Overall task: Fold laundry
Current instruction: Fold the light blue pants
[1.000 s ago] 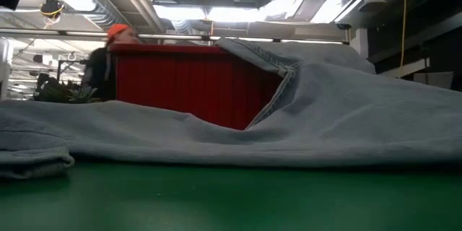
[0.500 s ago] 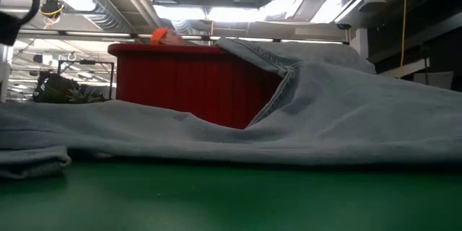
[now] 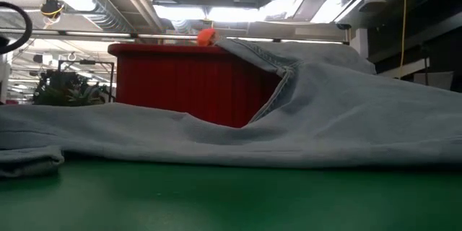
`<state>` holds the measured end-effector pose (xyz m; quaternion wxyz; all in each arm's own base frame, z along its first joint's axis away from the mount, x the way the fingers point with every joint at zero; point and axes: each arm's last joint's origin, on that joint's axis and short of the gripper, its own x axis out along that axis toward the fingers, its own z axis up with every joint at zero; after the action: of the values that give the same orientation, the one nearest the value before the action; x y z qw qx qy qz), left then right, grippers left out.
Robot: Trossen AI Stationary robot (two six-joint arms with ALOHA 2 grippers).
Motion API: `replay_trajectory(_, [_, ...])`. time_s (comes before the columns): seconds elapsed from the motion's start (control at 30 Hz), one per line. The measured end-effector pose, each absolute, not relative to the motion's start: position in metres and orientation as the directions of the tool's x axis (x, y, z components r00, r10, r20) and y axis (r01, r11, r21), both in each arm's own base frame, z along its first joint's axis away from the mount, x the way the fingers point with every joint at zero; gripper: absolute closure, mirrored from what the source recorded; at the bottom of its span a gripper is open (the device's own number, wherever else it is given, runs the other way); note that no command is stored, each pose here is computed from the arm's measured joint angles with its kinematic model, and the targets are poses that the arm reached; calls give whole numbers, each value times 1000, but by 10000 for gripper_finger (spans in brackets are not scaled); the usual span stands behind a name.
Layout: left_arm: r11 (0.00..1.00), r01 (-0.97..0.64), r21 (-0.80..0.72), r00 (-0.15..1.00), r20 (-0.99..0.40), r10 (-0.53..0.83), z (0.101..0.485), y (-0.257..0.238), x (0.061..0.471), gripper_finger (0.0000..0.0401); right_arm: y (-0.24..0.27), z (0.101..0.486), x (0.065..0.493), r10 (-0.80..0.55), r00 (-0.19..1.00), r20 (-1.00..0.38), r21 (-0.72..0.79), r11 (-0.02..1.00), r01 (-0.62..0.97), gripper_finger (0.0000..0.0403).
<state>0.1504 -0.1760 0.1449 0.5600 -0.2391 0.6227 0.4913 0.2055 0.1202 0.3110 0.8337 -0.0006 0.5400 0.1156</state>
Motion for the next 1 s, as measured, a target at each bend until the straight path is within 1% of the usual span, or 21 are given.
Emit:
replay_trajectory(0.17, [367,-882,294,-233,-951,202,143,-180,154,257,120,311,205,192,389,-901,124,973,-193,246])
replay_trajectory(0.37, [371,-887,276,-234,-960,155,155,-189,160,257,120,311,205,196,387,-901,128,972,-195,246])
replay_trajectory(0.63, [372,-918,136,-109,-990,93,175,-206,176,257,121,311,205,215,376,-901,146,968,-203,246])
replay_trajectory(0.73, [370,-919,134,-107,-990,92,175,-206,175,257,121,311,205,214,376,-902,146,968,-203,246])
replay_trajectory(0.93, [297,-946,130,-106,-990,95,170,-206,173,257,121,311,205,215,375,-902,146,968,-205,246])
replay_trajectory(1.0, [297,-946,128,-104,-990,94,166,-209,171,257,121,311,205,215,375,-902,146,968,-205,246])
